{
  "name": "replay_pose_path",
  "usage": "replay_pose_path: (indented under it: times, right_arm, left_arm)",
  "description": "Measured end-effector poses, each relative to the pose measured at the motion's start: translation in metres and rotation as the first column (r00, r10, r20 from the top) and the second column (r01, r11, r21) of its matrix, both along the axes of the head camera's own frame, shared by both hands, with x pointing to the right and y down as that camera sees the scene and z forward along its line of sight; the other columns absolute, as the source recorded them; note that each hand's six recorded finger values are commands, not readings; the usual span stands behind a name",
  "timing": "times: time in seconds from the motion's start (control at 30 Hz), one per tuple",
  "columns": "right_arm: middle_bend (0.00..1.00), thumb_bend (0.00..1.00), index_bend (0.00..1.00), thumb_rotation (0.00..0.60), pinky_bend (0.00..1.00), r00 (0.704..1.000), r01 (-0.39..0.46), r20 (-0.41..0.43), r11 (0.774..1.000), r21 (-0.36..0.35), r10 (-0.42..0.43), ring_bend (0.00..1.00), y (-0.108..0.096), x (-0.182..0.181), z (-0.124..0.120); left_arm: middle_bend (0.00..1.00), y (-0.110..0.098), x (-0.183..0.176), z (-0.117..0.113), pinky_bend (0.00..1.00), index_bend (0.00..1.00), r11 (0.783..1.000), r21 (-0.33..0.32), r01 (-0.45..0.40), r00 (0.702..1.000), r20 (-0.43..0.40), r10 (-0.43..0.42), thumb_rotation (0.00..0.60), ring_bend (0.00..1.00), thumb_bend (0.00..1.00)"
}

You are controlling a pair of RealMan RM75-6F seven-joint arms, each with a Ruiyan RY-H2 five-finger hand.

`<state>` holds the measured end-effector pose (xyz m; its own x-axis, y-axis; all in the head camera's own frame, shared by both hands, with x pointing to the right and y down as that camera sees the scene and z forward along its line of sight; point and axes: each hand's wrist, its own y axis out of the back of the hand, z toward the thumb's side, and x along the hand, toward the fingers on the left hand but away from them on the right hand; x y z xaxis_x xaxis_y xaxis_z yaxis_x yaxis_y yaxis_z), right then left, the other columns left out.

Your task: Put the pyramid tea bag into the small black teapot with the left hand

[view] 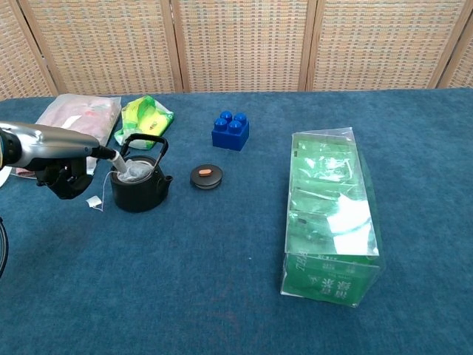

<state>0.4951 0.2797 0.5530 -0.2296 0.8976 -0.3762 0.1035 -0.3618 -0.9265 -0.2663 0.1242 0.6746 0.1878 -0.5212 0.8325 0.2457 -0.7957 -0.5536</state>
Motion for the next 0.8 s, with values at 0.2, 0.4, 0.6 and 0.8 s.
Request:
replay_pose_path:
  times: [0.2,0.4,0.6,0.8]
  right_arm:
    - [0.20,0.01,0.12,0.576,0.16,1.000,-0.001,-0.002,1.000,-0.001,0.001,0.09,0.000,0.000,0.000]
    - [0.20,0.01,0.12,0.577,0.16,1.000,-0.002,-0.005,1.000,-0.001,0.001,0.09,0.000,0.000,-0.001]
    - [0.20,0.01,0.12,0.574,0.16,1.000,0.001,-0.002,1.000,-0.002,-0.001,0.09,0.000,-0.001,0.000]
    - [0.20,0.01,0.12,0.576,0.16,1.000,0.002,-0.001,1.000,-0.003,-0.002,0.09,-0.001,-0.001,0.000]
  left_arm:
    - [0.86,0.001,0.004,0.010,0.66,0.14,0.999,-0.037,-0.008,1.000,0.005,0.009,0.600,0.78,0.75]
    - [0.86,0.000,0.005,0.005,0.66,0.13,1.000,-0.027,0.010,1.000,-0.019,-0.010,0.600,0.78,0.75]
    - [0.86,-0.004,0.005,-0.006,0.66,0.13,1.000,0.008,0.026,0.998,-0.055,-0.026,0.600,0.78,0.75]
    - [0.86,-0.006,-0.001,-0.024,0.66,0.13,0.998,0.047,0.044,0.995,-0.092,-0.040,0.600,0.78,0.75]
